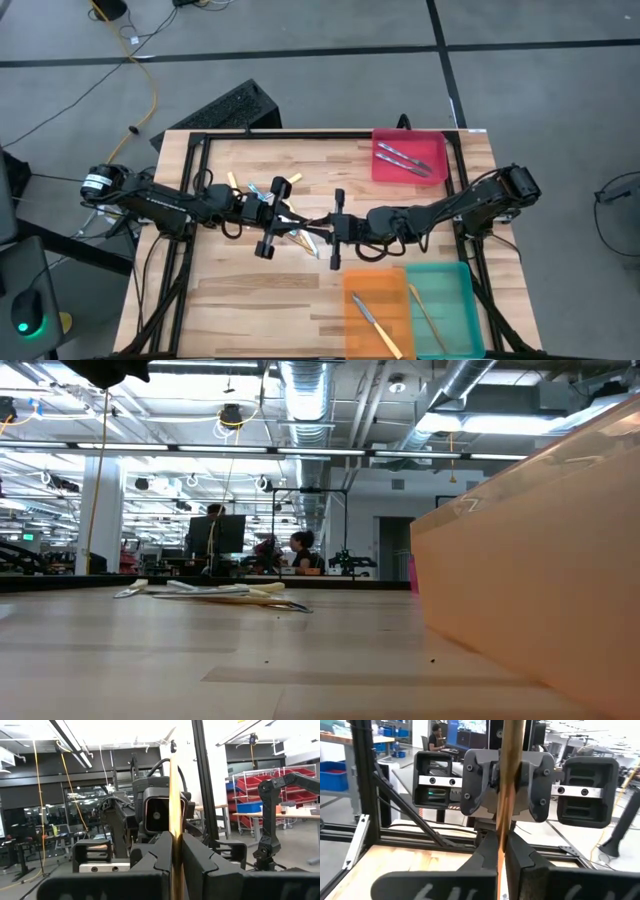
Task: Sort silverware by color (type)
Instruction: Put the gold knife into the blue bin
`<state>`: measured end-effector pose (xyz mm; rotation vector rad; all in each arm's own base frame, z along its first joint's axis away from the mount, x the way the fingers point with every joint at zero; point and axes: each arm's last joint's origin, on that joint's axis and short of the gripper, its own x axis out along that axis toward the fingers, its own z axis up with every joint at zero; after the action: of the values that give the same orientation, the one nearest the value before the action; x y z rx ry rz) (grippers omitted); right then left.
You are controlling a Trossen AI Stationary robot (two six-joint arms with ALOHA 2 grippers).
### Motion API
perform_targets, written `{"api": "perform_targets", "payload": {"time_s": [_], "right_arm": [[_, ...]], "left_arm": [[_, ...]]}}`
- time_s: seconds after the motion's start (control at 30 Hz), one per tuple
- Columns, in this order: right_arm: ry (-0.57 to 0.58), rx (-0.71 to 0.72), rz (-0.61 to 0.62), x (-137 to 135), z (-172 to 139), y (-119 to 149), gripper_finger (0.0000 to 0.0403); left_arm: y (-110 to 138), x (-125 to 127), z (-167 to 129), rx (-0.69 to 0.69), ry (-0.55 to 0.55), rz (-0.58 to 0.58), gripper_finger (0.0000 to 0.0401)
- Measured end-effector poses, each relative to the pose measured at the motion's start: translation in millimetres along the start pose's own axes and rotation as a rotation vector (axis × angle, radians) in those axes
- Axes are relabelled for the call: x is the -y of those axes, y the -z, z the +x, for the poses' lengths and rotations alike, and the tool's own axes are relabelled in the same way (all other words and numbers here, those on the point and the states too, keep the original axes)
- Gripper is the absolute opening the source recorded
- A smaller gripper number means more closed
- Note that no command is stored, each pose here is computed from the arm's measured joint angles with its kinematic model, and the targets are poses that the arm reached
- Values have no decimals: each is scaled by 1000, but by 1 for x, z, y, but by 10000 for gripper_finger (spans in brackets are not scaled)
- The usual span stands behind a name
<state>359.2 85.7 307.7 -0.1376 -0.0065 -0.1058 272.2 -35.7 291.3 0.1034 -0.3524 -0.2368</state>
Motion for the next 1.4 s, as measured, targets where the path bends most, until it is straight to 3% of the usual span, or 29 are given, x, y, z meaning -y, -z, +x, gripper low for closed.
{"api": "perform_targets", "payload": {"time_s": [0.27,0.6,0.87,1.13,1.4], "right_arm": [[18,-12,29,-2,-1,1,17],[48,-25,16,-10,-9,-4,17],[133,-108,13,-13,-36,-20,17],[256,-212,197,-8,-74,-33,17],[290,-439,536,1,-114,-23,17]], "left_arm": [[1,-1,0,-12,-30,-71,30],[8,1,-2,-115,-57,-98,128],[-12,-1,-19,-209,-151,-95,186],[-31,-3,-46,-334,-255,-112,189],[-40,-4,-67,-406,-370,-174,190]]}}
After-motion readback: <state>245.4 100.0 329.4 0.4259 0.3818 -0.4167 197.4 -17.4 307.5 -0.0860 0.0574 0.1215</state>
